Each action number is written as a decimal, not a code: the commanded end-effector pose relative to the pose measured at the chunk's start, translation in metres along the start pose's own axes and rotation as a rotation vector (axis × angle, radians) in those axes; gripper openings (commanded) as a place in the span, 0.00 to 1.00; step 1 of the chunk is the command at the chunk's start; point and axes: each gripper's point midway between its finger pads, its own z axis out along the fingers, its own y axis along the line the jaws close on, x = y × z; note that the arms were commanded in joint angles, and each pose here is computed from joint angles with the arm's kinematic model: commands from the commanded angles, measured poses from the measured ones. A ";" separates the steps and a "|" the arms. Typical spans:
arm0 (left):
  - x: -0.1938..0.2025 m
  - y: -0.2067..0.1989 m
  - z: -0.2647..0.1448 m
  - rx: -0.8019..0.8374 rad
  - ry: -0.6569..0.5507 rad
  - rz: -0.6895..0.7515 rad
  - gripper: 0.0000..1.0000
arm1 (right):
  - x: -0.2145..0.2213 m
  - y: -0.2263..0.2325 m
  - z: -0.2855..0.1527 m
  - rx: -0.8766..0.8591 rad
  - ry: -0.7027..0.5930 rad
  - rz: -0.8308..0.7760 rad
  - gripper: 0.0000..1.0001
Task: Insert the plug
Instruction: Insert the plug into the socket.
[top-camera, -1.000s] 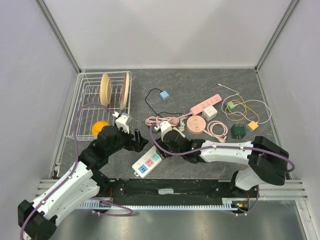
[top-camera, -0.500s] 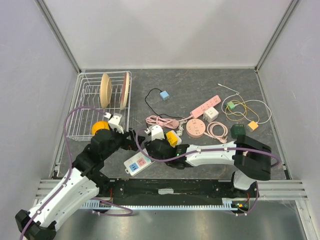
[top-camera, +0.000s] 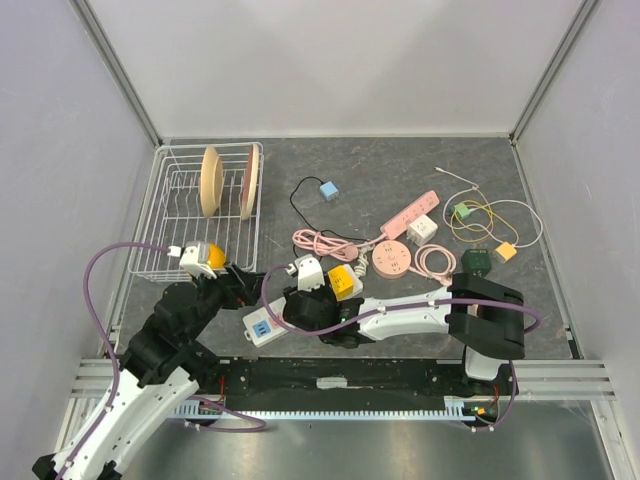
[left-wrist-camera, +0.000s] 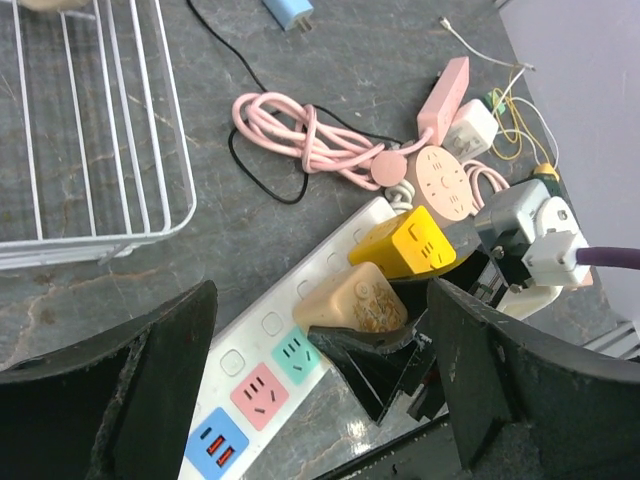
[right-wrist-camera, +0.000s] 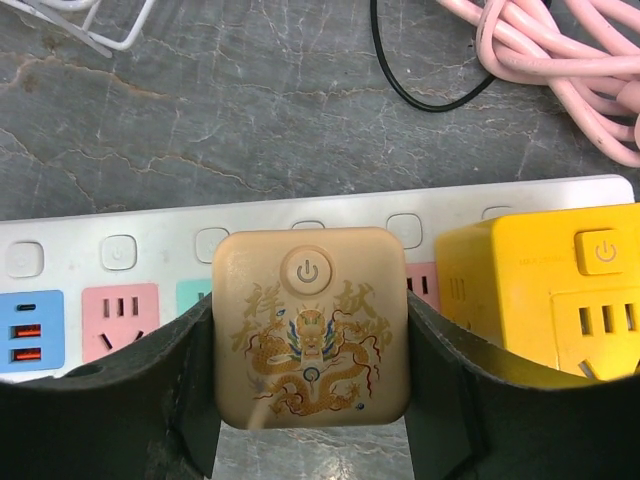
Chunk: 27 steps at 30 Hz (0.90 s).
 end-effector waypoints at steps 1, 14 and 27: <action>0.010 0.000 0.000 -0.016 0.055 -0.057 0.92 | 0.219 -0.087 -0.036 0.117 0.711 -0.224 0.00; 0.023 -0.011 0.007 0.012 0.178 -0.015 0.94 | 0.107 -0.063 -0.031 0.013 0.463 -0.173 0.78; 0.073 -0.011 0.005 -0.005 0.455 -0.064 0.95 | -0.126 -0.056 -0.087 -0.166 0.005 0.102 0.98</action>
